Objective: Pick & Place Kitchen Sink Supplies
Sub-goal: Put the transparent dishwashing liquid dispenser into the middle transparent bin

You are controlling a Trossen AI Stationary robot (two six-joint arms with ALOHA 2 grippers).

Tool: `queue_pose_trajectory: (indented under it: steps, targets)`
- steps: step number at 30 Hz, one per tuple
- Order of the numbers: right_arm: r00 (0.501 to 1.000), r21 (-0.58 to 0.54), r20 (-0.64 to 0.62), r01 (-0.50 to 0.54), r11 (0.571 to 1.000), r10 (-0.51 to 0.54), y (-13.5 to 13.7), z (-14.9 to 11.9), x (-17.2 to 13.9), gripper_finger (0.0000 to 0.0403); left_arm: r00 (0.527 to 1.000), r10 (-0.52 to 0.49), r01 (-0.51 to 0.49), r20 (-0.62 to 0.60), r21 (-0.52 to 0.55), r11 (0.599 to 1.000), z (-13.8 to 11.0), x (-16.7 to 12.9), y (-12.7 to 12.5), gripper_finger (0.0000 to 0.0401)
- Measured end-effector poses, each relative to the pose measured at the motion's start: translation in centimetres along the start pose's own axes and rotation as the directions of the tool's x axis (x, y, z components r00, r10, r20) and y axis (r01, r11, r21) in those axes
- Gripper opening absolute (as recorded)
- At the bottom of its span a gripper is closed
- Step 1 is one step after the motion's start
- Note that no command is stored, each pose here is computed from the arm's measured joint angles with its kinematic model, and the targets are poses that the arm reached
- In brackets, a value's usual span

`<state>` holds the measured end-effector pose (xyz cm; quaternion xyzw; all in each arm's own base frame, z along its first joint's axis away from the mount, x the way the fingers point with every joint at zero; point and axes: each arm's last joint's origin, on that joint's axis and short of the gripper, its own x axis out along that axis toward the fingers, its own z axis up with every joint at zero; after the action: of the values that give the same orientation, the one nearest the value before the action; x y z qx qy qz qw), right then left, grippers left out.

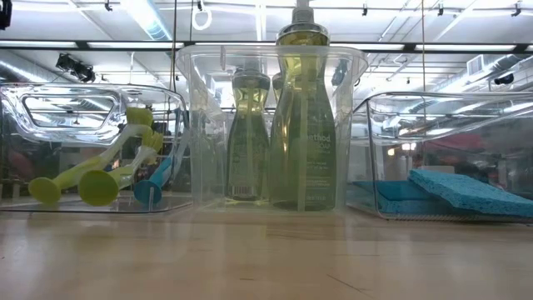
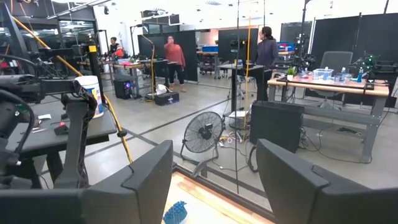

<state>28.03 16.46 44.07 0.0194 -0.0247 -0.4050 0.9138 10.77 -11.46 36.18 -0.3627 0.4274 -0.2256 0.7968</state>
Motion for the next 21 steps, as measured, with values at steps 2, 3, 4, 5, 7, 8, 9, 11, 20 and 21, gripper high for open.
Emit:
queue_pose_trajectory:
  steps: [2,3,4,5,7,8,9,11,20,21]
  targets:
    - [1.000,0.000,0.000,0.000,1.000,0.000,0.0,0.0,0.0,0.0231,1.000,0.002,-0.002,-0.025,-0.017,1.000,-0.2,0.0,0.1,0.0302]
    - [1.000,0.000,0.000,0.001,1.000,-0.001,0.0,0.0,0.0,0.0231,0.999,-0.002,0.002,-0.033,-0.018,1.000,-0.2,-0.1,0.1,0.0302]
    - [1.000,0.000,0.000,0.001,1.000,-0.001,0.0,0.0,0.0,0.0231,0.999,-0.005,0.004,-0.039,-0.018,1.000,-0.3,-0.2,0.1,0.0302]
    - [1.000,0.000,0.000,0.001,1.000,-0.001,0.0,0.0,0.0,0.0231,0.999,0.004,-0.005,-0.047,-0.019,1.000,-0.3,-0.4,0.1,0.0302]
    - [1.000,0.000,0.000,0.001,1.000,-0.001,0.0,0.0,0.0,0.0231,0.998,0.028,-0.030,-0.057,-0.019,0.999,-0.3,-1.1,0.0,0.0302]
    - [1.000,0.000,0.000,0.001,1.000,-0.001,0.0,0.0,0.0,0.0231,0.997,0.046,-0.047,-0.057,-0.015,0.999,-0.2,-1.6,-0.2,0.0302]
    - [1.000,0.000,0.000,0.001,1.000,-0.001,0.0,0.0,0.0,0.0231,0.996,0.071,-0.072,-0.053,-0.010,0.997,-0.2,-2.3,-0.3,0.0302]
    - [1.000,0.000,0.000,0.001,1.000,-0.001,0.0,0.0,0.0,0.0231,0.991,0.127,-0.127,-0.033,-0.002,0.992,0.0,-3.7,-0.6,0.0302]
    - [1.000,-0.001,0.000,0.001,1.000,-0.001,0.0,0.0,0.0,0.0231,0.968,0.240,-0.239,0.071,-0.022,0.971,0.9,-7.9,-2.0,0.0302]
    - [1.000,-0.001,0.000,0.001,1.000,-0.001,0.0,0.0,0.0,0.0231,0.968,0.248,-0.247,0.048,-0.022,0.969,0.9,-7.7,-2.1,0.0302]
